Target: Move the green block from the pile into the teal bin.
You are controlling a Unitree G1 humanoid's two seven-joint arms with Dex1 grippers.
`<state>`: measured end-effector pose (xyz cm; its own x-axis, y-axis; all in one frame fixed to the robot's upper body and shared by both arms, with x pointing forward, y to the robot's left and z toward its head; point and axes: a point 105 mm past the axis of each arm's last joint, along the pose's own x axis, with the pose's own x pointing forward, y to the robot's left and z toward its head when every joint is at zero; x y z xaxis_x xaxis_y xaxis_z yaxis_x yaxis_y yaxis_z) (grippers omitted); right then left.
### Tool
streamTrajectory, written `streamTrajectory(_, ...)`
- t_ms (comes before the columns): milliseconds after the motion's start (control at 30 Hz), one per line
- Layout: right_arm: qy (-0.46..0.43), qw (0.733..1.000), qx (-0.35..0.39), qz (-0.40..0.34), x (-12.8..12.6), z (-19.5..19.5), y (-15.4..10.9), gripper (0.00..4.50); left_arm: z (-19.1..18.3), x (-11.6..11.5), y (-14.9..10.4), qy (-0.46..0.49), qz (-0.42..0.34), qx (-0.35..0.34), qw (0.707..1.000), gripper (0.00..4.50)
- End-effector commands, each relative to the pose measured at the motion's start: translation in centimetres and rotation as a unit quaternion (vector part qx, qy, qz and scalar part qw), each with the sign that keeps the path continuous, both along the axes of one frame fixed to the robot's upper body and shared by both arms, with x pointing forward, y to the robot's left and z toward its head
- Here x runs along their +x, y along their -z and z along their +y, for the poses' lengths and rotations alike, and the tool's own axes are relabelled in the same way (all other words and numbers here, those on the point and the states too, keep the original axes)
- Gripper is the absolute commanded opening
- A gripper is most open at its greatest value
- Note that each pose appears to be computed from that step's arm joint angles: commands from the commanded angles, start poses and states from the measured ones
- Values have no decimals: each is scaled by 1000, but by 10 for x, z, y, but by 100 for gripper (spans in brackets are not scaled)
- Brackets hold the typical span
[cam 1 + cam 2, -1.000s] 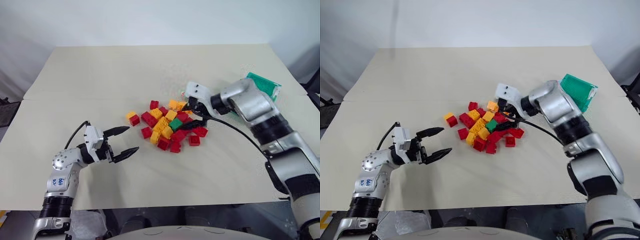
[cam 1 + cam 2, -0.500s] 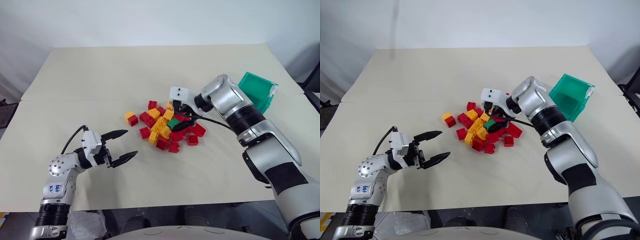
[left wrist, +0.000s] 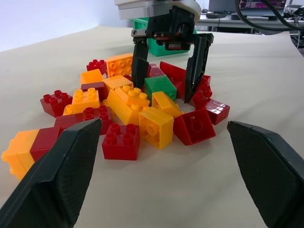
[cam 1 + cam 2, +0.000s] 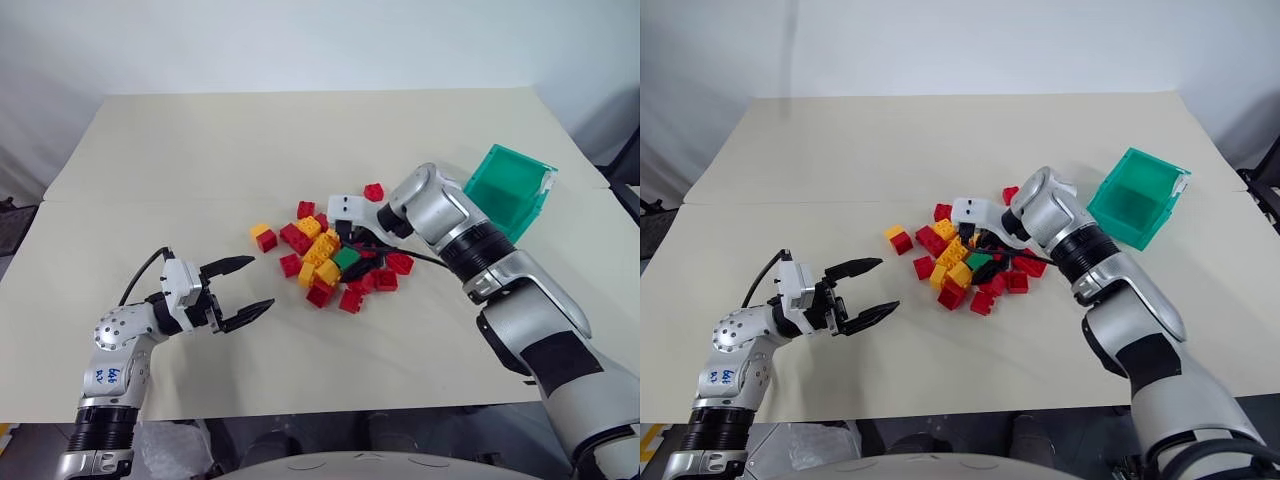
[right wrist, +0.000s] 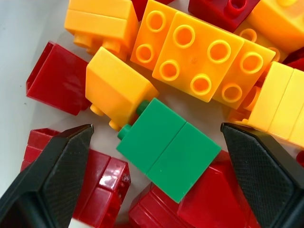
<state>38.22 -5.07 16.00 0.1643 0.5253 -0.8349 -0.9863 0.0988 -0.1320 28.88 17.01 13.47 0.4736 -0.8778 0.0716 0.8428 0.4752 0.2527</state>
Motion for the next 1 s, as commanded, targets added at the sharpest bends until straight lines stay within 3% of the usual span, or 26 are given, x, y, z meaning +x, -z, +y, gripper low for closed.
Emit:
streamTrajectory(33, -7, 1000, 11, -10, -1, 3, -7, 410, 5, 2, -9, -5, -19, 1, 1000, 450)
streamTrajectory(233, 1, 1000, 15, -20, -2, -1, -12, 232, 5, 6, -10, -3, -21, 2, 1000, 450)
streamTrajectory(467, 15, 999, 16, -40, 0, -9, -19, 232, 2, 10, -11, 5, -24, 0, 1000, 450)
streamTrajectory(633, 93, 987, 91, -97, 4, -41, -71, 232, -29, 16, -27, 59, -44, -3, 997, 450)
streamTrajectory(800, 187, 963, 133, -142, 6, -86, -89, 232, -53, 20, -38, 88, -55, 0, 995, 450)
streamTrajectory(933, 335, 897, 186, -222, 7, -162, -111, 232, -90, 31, -45, 112, -49, 15, 992, 450)
streamTrajectory(1000, 366, 879, 180, -247, 6, -181, -112, 232, -98, 36, -45, 107, -44, 26, 993, 450)
